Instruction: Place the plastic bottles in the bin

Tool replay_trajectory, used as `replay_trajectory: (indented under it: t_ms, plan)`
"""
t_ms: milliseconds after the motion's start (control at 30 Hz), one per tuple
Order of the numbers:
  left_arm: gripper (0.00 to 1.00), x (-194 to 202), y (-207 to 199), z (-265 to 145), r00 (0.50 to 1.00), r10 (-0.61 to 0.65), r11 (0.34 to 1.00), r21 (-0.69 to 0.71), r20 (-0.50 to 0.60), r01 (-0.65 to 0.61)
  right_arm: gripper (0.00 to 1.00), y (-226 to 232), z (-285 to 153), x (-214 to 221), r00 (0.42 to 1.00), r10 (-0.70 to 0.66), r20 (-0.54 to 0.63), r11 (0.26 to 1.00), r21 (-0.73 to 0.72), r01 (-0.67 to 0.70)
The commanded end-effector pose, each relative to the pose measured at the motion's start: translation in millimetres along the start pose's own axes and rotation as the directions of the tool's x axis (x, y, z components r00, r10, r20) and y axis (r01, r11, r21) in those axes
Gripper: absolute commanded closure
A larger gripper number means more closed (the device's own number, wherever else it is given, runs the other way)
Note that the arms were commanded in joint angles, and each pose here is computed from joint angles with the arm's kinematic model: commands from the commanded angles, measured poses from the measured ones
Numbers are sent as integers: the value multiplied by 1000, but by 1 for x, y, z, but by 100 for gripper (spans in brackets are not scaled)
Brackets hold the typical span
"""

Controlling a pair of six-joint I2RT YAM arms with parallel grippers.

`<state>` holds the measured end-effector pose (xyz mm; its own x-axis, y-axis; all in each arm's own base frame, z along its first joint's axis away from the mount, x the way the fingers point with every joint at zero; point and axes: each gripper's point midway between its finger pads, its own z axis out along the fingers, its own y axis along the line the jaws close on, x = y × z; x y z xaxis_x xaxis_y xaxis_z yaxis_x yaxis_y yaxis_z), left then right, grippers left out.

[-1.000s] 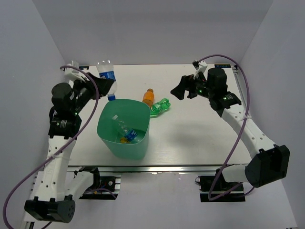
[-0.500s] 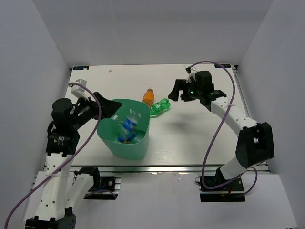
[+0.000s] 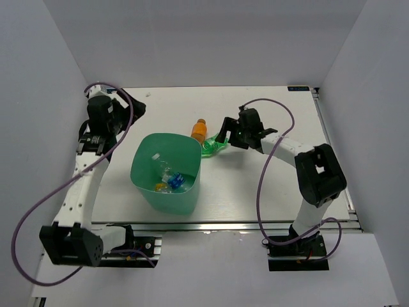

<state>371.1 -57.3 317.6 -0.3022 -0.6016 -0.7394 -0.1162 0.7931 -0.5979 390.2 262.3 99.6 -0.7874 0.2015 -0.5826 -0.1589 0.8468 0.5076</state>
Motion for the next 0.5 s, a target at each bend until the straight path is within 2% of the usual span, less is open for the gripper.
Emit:
replay_trajectory:
  t_ms: [0, 67, 100, 300, 433, 467]
  plan:
    - [2, -31, 32, 25, 994, -26, 988, -152, 110, 42, 11, 3, 16, -14, 994, 70, 80, 997, 30, -73]
    - [2, -33, 34, 37, 993, -27, 992, -118, 119, 41, 11, 5, 26, -15, 988, 111, 107, 993, 19, -114]
    - [2, -36, 48, 42, 991, -37, 990, -133, 128, 54, 11, 4, 29, -20, 984, 122, 133, 992, 28, -126]
    - [2, -14, 88, 48, 993, -29, 983, -175, 110, 48, 11, 5, 59, -21, 967, 194, 168, 977, 59, -206]
    - [2, 17, 96, 50, 996, -62, 989, -130, 63, 69, 11, -2, 76, -15, 954, 247, 172, 963, 70, -262]
    - [2, 36, 108, 51, 997, -77, 986, -147, 28, 81, 13, -3, 82, -9, 952, 265, 154, 959, 64, -277]
